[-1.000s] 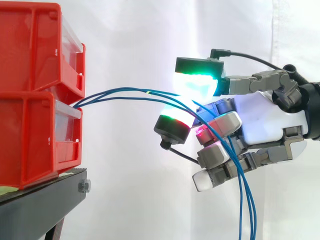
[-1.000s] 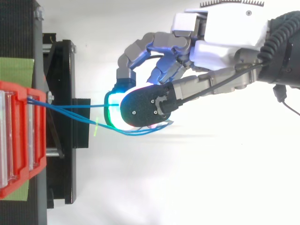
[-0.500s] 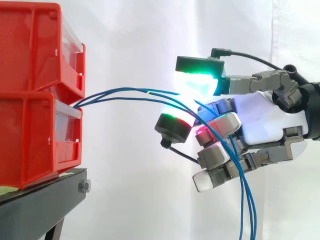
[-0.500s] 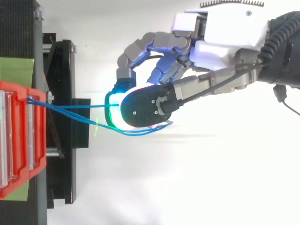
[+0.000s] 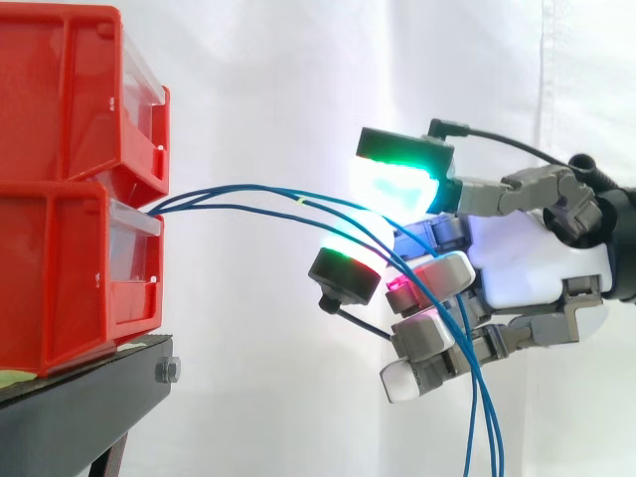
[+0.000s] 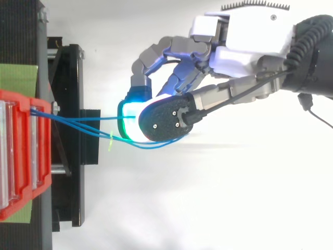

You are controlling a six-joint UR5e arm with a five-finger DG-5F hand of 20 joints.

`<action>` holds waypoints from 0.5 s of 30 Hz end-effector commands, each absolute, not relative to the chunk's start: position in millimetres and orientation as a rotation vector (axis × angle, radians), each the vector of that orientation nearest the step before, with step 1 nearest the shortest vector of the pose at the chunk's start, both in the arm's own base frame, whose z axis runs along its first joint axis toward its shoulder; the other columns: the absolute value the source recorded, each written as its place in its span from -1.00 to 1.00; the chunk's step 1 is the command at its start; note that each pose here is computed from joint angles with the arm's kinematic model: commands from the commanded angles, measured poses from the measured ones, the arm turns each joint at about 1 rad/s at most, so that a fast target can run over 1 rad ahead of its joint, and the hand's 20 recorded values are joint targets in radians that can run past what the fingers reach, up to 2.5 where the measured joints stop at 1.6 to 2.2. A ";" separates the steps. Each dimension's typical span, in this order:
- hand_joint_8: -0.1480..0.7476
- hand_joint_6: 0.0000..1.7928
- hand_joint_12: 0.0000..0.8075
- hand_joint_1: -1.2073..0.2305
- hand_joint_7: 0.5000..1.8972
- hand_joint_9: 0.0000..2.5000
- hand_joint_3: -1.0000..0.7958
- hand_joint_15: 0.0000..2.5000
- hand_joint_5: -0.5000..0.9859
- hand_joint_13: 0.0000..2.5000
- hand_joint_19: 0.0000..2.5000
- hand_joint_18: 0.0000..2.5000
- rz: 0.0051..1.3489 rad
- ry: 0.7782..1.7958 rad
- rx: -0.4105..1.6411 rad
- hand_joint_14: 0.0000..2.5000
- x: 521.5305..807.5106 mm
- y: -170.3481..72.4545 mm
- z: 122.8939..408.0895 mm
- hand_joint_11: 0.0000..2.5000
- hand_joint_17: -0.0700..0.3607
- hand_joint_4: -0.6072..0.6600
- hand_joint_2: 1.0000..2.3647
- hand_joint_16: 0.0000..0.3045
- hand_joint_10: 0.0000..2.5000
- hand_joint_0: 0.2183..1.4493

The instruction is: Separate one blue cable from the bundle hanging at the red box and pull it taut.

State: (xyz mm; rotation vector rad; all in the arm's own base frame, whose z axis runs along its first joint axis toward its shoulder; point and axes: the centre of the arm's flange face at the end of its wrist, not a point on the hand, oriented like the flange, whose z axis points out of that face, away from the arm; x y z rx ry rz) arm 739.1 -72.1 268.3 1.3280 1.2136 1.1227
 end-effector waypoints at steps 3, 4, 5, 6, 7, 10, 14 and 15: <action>-0.11 0.09 -0.12 -0.17 -0.36 -0.27 -0.34 -0.24 -0.67 -0.27 -0.55 -0.48 1.177 1.141 1.268 -0.98 742.8 -72.0 259.2 0.14 -0.18 -0.05 -0.99 -0.69 -0.75 -0.19; -0.12 0.09 -0.14 -0.16 -0.36 -0.28 -0.33 -0.23 -0.67 -0.27 -0.55 -0.48 1.178 1.140 1.267 -0.98 742.5 -72.1 258.2 0.15 -0.18 -0.06 -0.99 -0.69 -0.75 -0.19; -0.12 0.09 -0.13 -0.16 -0.34 -0.27 -0.31 -0.22 -0.67 -0.27 -0.54 -0.48 1.179 1.135 1.265 -0.98 742.9 -72.2 258.7 0.14 -0.18 -0.06 -0.99 -0.69 -0.75 -0.19; -0.12 0.09 -0.13 -0.15 -0.34 -0.27 -0.29 -0.23 -0.66 -0.27 -0.53 -0.49 1.178 1.136 1.266 -0.98 742.6 -72.2 258.0 0.16 -0.18 -0.07 -0.98 -0.69 -0.76 -0.20; -0.13 0.09 -0.14 -0.15 -0.33 -0.27 -0.29 -0.22 -0.66 -0.27 -0.53 -0.49 1.180 1.137 1.265 -0.98 742.7 -71.1 258.0 0.15 -0.18 -0.07 -0.98 -0.69 -0.75 -0.20; -0.13 0.09 -0.14 -0.14 -0.34 -0.27 -0.28 -0.22 -0.66 -0.27 -0.53 -0.49 1.175 1.139 1.269 -0.98 742.5 -68.5 257.5 0.15 -0.18 -0.07 -0.98 -0.69 -0.72 -0.20; -0.11 0.10 -0.15 -0.14 -0.36 -0.34 -0.30 -0.22 -0.66 -0.27 -0.55 -0.49 1.168 1.148 1.268 -0.98 742.0 -67.4 256.9 0.10 -0.18 -0.05 -0.98 -0.69 -0.50 -0.19; -0.10 0.10 -0.18 -0.14 -0.37 -0.37 -0.30 -0.23 -0.67 -0.26 -0.57 -0.49 1.166 1.148 1.267 -0.98 742.0 -67.4 256.9 0.07 -0.21 -0.05 -0.98 -0.71 -0.53 -0.19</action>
